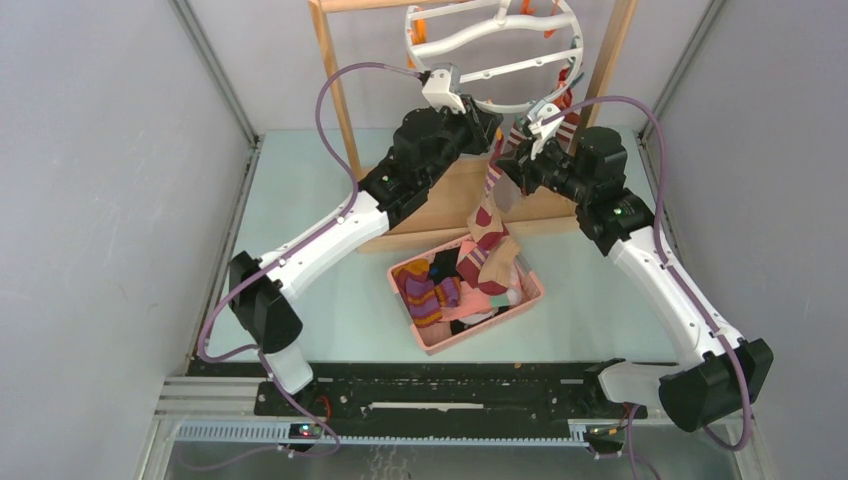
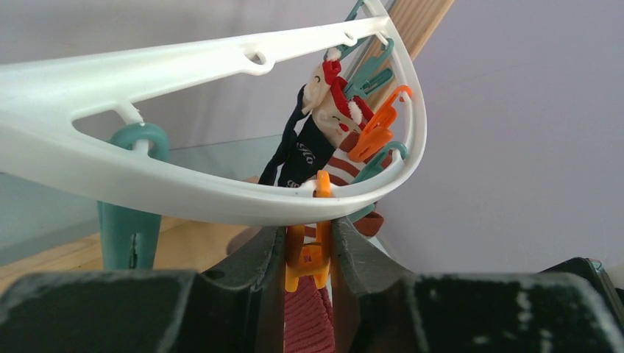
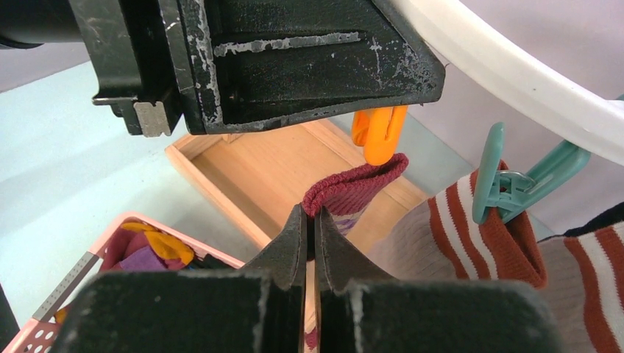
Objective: Clip the socks to the hanger
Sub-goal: Open the clamp at the hanger, then clamp the sock onto the hanger.
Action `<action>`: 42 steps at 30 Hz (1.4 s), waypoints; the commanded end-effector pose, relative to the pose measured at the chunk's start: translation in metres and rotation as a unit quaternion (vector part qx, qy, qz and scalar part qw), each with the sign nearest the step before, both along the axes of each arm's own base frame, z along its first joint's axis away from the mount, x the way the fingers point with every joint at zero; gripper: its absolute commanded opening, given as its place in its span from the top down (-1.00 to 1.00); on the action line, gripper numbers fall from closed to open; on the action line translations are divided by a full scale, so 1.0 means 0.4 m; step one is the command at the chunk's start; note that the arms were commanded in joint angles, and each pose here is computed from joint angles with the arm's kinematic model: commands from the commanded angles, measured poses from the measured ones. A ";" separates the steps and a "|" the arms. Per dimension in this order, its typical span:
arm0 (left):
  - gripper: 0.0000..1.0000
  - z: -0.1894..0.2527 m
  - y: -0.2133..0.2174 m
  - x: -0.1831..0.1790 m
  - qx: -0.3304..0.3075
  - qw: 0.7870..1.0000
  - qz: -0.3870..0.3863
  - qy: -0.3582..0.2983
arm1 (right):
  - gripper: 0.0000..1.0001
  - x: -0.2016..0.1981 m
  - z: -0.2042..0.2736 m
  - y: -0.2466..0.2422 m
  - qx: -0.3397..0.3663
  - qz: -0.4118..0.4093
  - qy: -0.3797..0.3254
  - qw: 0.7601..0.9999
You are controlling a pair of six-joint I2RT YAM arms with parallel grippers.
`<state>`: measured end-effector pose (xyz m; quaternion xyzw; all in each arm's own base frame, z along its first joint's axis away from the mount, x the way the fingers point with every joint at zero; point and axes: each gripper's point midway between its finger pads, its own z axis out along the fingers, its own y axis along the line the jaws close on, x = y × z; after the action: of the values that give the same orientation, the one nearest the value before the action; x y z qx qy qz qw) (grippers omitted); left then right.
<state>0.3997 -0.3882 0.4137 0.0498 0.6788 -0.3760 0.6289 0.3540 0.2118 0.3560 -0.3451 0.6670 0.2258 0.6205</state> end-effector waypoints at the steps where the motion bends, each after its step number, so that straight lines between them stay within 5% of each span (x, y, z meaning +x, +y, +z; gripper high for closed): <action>1: 0.93 0.117 0.023 -0.018 -0.029 0.999 0.006 -0.035 | 1.00 0.004 0.067 0.004 0.005 -0.001 -0.034 0.999; 42: 0.94 0.097 0.013 -0.015 -0.023 0.999 0.001 -0.024 | 1.00 0.049 0.081 0.006 -0.007 -0.015 -0.014 1.000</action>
<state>0.3984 -0.3876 0.4170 0.0512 0.6812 -0.3754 0.6264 0.3712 0.2149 0.3650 -0.3386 0.6847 0.2170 0.6078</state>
